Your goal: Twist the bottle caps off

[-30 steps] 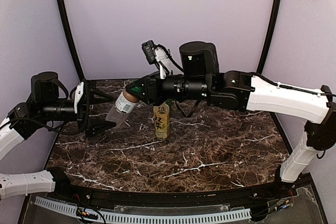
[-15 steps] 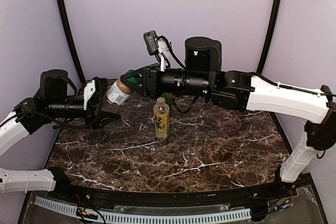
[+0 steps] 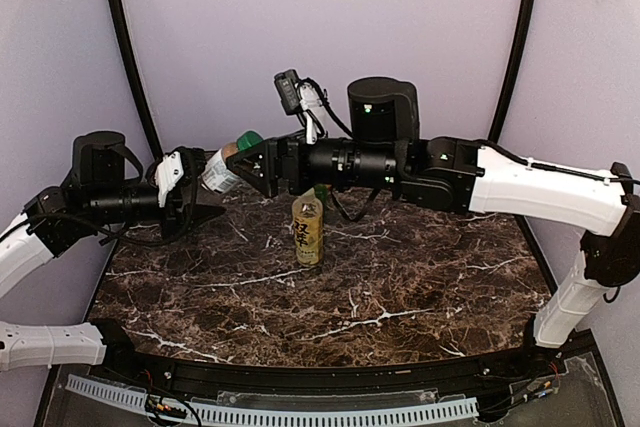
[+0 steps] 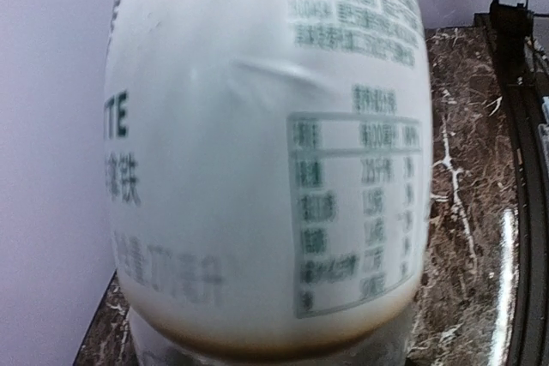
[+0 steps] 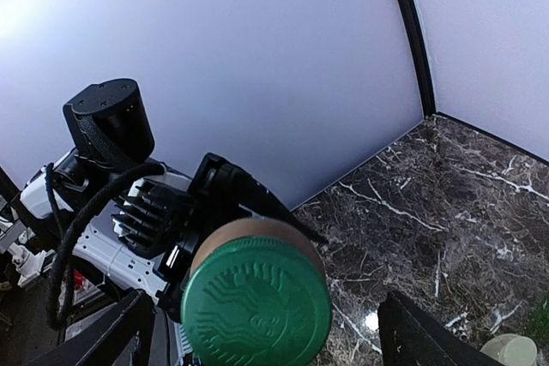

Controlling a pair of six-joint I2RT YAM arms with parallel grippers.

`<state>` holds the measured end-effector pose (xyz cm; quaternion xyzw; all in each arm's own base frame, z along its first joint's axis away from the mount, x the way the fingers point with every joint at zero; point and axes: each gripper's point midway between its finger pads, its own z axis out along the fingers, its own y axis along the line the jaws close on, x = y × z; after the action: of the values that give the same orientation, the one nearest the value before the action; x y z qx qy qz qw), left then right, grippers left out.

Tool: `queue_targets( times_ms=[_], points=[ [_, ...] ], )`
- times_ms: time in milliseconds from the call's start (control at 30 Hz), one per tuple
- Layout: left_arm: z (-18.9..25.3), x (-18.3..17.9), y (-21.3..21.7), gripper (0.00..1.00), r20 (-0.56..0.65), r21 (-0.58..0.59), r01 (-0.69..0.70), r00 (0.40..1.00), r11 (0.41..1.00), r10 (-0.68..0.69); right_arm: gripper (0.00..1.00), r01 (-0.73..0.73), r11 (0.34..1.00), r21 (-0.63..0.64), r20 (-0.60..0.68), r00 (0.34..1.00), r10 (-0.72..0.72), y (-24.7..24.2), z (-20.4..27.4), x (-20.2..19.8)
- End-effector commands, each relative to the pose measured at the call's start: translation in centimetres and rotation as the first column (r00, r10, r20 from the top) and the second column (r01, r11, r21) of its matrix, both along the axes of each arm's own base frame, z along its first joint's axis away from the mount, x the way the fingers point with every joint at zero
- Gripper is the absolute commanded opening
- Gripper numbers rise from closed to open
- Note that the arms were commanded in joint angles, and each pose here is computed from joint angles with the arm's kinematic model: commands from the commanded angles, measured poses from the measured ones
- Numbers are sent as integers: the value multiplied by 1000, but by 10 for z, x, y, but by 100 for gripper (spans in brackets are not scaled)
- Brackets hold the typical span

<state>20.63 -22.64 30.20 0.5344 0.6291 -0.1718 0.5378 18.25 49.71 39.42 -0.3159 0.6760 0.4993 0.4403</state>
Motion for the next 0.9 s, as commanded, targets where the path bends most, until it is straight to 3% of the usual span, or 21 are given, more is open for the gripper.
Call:
queue_targets(
  times_ms=[0,133,367,567,667,800,867],
  points=[
    [19,39,32,34,362,153,-212,921,965,145,90,22,1000,15,-40,999,-21,-22,26,-1],
    [42,65,56,29,596,204,-403,774,892,213,91,47,999,5,-131,990,-46,-25,20,4],
    [68,69,63,27,754,191,-503,625,843,202,91,38,999,16,-262,965,-32,-17,10,26],
    [66,62,60,27,788,208,-496,595,843,155,80,-40,995,91,-230,971,60,-3,32,27],
    [67,62,60,27,787,198,-499,594,844,166,72,-53,994,92,-245,967,74,2,29,29],
    [67,64,59,27,781,192,-501,599,844,178,71,-66,994,85,-268,960,87,5,21,28],
    [66,63,58,27,779,190,-497,601,846,179,66,-67,994,84,-270,959,87,5,19,29]
  ],
)
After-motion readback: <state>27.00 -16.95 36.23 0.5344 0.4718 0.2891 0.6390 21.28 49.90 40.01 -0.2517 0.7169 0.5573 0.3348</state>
